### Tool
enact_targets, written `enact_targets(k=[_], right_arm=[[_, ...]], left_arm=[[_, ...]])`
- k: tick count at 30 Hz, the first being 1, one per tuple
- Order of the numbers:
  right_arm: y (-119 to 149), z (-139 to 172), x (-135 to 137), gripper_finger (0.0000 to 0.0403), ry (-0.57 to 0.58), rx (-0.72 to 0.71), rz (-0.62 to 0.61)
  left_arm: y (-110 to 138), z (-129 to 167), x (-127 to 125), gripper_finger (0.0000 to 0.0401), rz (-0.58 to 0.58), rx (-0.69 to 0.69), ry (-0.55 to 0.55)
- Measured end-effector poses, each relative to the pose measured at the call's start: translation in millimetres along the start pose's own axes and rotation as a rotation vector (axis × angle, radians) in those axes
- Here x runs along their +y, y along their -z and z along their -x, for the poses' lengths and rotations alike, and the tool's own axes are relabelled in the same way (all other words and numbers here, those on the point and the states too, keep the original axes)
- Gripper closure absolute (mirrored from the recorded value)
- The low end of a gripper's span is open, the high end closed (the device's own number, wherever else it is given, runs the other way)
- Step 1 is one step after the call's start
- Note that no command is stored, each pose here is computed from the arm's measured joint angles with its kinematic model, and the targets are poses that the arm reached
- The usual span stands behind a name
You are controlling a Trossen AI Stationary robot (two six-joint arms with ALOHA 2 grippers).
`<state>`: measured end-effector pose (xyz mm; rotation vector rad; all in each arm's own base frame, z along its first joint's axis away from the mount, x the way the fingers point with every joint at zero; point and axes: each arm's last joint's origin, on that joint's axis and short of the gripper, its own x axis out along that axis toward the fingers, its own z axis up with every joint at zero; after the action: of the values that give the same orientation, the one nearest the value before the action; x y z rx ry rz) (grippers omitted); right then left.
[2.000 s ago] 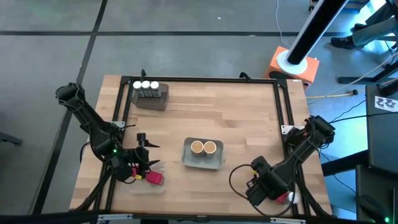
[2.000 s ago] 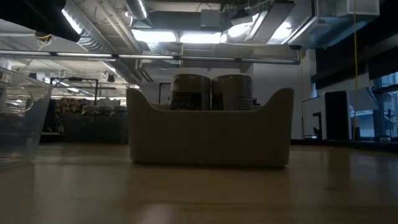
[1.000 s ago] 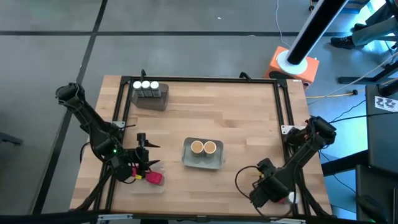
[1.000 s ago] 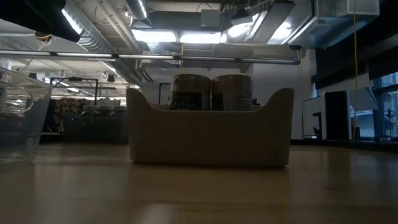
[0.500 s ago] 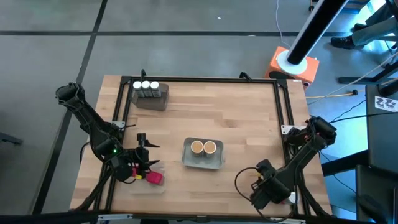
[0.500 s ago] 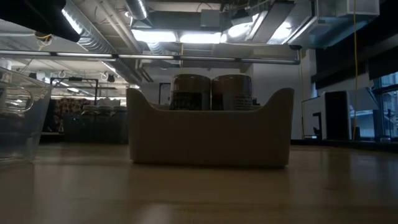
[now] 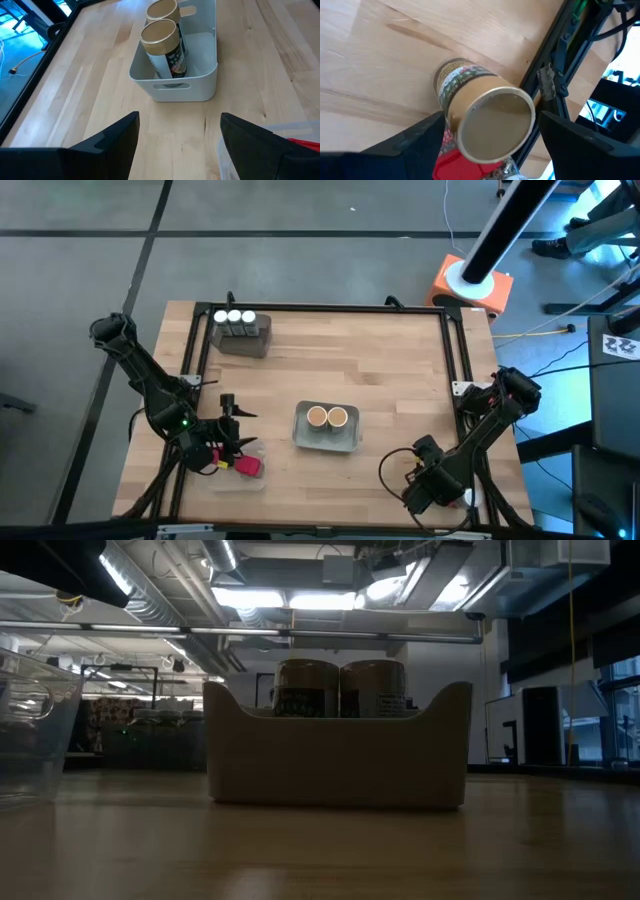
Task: Sort spices by type
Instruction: Put the gold seasoning bottle into the gray bin
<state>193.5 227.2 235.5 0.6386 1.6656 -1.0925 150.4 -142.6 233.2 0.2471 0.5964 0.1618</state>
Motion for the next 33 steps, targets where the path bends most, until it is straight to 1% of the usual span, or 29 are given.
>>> enact_targets(k=[11,19,24,33], right_arm=[[-2.9,-15.7,0.4,0.0081,0.032,0.012,-0.007],[-2.4,-15.8,1.5,0.0081,0.018,0.020,-0.003],[-3.2,-15.9,2.4,0.0081,0.001,-0.012,0.004],[-11.1,-14.2,6.8,0.0081,-0.026,-0.029,-0.005]], left_arm=[[0.0,0.0,0.0,0.0139,0.000,0.000,0.000],[0.0,0.0,0.0,0.0139,0.001,0.000,0.000],[0.0,0.0,-0.1,0.0139,0.000,0.000,0.000],[0.0,0.0,0.0,0.0139,0.001,0.000,0.000]])
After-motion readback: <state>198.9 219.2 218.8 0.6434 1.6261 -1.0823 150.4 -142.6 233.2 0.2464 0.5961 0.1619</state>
